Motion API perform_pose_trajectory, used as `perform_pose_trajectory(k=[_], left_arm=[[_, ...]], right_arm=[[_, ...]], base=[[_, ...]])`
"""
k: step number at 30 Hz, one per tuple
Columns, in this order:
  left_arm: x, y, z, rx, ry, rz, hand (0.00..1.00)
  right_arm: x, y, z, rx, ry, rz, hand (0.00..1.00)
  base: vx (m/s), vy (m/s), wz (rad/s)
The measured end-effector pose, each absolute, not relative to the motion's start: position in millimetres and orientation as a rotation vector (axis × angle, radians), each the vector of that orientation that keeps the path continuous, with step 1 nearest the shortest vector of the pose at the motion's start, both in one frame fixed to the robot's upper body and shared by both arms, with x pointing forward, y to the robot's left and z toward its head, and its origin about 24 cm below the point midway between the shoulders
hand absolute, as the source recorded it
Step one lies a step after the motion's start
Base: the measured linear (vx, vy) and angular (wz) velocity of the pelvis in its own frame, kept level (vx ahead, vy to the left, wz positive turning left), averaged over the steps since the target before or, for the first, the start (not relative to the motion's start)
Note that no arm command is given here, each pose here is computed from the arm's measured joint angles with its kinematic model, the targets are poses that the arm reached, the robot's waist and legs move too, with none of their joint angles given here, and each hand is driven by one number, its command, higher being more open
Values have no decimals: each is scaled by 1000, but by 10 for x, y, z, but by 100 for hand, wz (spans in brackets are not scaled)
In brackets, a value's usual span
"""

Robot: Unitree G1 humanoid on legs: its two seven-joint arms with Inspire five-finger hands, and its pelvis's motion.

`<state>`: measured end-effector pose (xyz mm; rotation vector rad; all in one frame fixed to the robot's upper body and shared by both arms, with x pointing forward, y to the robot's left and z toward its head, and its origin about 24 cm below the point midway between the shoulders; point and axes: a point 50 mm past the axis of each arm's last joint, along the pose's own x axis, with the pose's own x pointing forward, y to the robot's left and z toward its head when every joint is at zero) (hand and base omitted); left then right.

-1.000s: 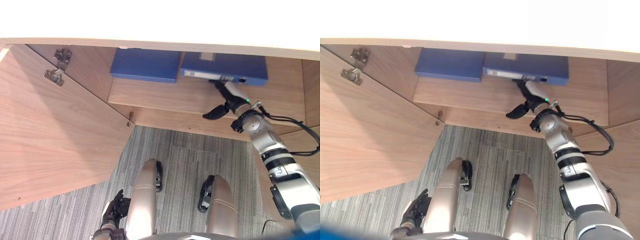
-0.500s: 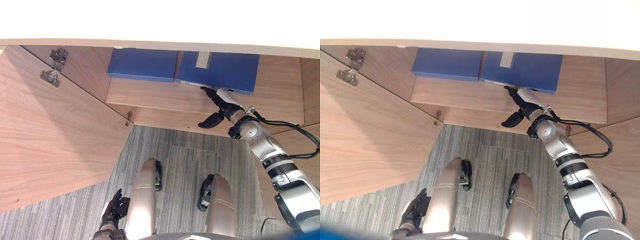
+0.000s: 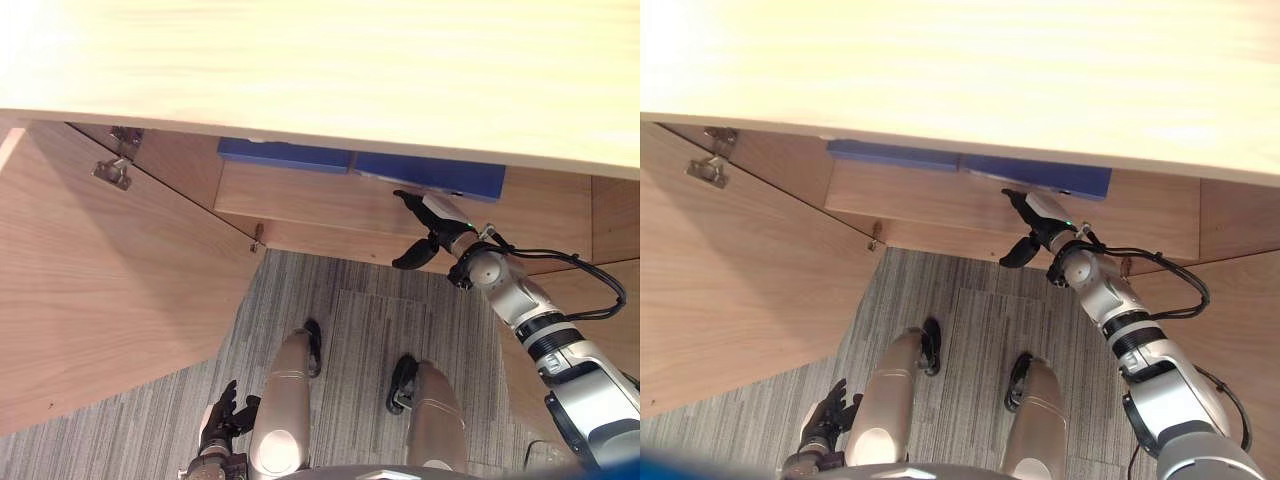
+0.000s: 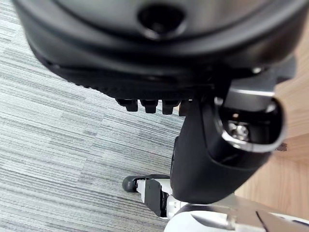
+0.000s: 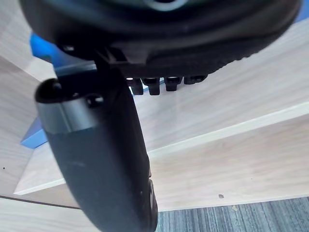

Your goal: Walk over to the cabinet, pick up the folder, carry it to the office cabinet, place the folder inside the office cabinet, then close the office cabinet door

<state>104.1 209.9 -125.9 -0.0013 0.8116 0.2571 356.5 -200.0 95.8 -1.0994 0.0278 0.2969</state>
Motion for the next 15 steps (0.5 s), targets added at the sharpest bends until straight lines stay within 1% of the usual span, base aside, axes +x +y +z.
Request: perform_pose_trajectory(k=[3, 11, 15], left_arm=[[1076, 2110, -1275, 5, 817, 262, 100], [1120, 2126, -1288, 19, 816, 279, 100], [1158, 2128, -1289, 23, 814, 289, 100]], right_arm=[[3599, -1994, 931, -1105, 51, 298, 100], [3725, -2029, 873, -1073, 130, 219, 100], [3716, -1884, 748, -1037, 151, 233, 100]], base=[[30, 12, 6], [2, -8, 0], [-7, -40, 1]])
